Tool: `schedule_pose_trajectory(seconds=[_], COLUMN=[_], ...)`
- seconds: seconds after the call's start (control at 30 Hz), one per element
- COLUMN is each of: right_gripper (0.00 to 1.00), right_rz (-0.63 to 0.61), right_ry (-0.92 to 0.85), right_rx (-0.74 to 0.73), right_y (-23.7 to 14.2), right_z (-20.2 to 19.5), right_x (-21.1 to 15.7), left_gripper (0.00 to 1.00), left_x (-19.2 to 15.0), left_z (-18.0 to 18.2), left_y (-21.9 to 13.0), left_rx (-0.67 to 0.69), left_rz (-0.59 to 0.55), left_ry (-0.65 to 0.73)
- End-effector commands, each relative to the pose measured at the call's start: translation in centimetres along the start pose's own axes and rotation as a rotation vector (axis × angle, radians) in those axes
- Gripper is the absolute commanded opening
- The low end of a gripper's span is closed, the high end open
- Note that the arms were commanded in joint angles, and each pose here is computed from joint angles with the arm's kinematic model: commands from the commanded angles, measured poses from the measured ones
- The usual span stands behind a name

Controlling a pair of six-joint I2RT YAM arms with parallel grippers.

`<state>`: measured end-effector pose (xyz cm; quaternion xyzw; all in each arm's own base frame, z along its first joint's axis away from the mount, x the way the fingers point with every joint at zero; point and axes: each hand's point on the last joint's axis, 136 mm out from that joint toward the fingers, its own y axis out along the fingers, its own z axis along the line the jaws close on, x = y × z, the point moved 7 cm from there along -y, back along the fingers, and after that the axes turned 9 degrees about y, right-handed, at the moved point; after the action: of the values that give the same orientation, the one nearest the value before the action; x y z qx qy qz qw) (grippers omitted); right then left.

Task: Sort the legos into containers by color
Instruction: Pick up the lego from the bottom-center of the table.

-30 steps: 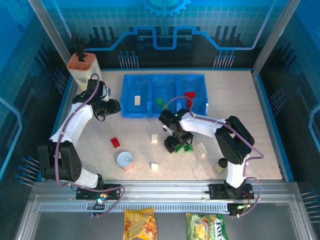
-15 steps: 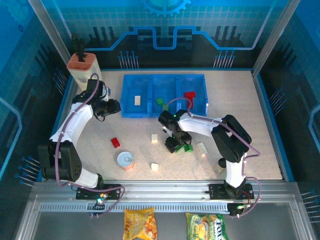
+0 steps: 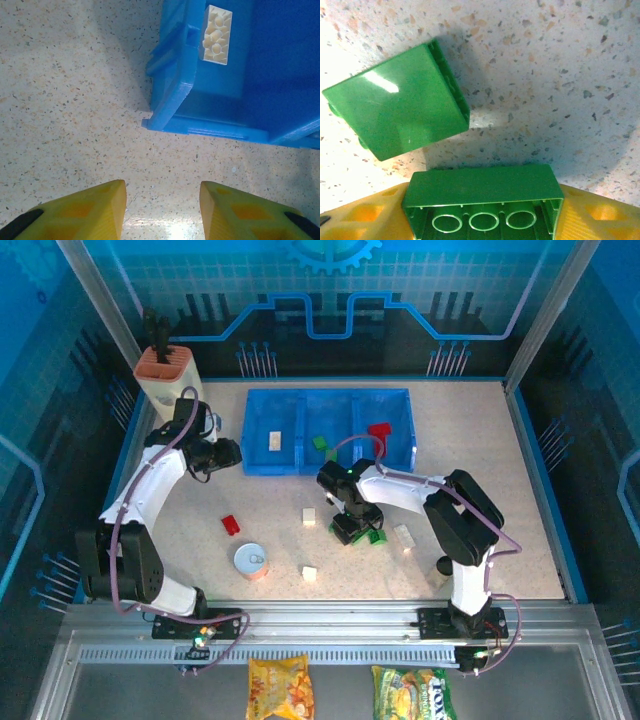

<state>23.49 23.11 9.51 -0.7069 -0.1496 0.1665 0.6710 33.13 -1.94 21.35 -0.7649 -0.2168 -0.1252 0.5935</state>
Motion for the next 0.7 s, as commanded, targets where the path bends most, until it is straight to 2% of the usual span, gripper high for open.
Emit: schedule_pose_trajectory(seconds=[0.0, 0.3, 0.67], right_gripper=[0.64, 0.63, 0.6], right_rz=[-0.014, -0.073, -0.221], right_ry=[0.007, 0.061, 0.263], right_rx=[-0.007, 0.025, 0.13], right_y=[-1.7, -4.8, -8.5], right_z=[0.2, 0.4, 1.1], right_x=[-0.6, 0.4, 5.2], left_gripper=[0.44, 0.44, 0.44], left_x=[0.1, 0.1, 0.2], left_z=[0.1, 0.0, -0.2], left_y=[0.0, -0.2, -0.7], left_rx=[-0.019, -0.028, -0.042], left_rz=[-0.001, -0.005, -0.021], left_ry=[0.004, 0.006, 0.006])
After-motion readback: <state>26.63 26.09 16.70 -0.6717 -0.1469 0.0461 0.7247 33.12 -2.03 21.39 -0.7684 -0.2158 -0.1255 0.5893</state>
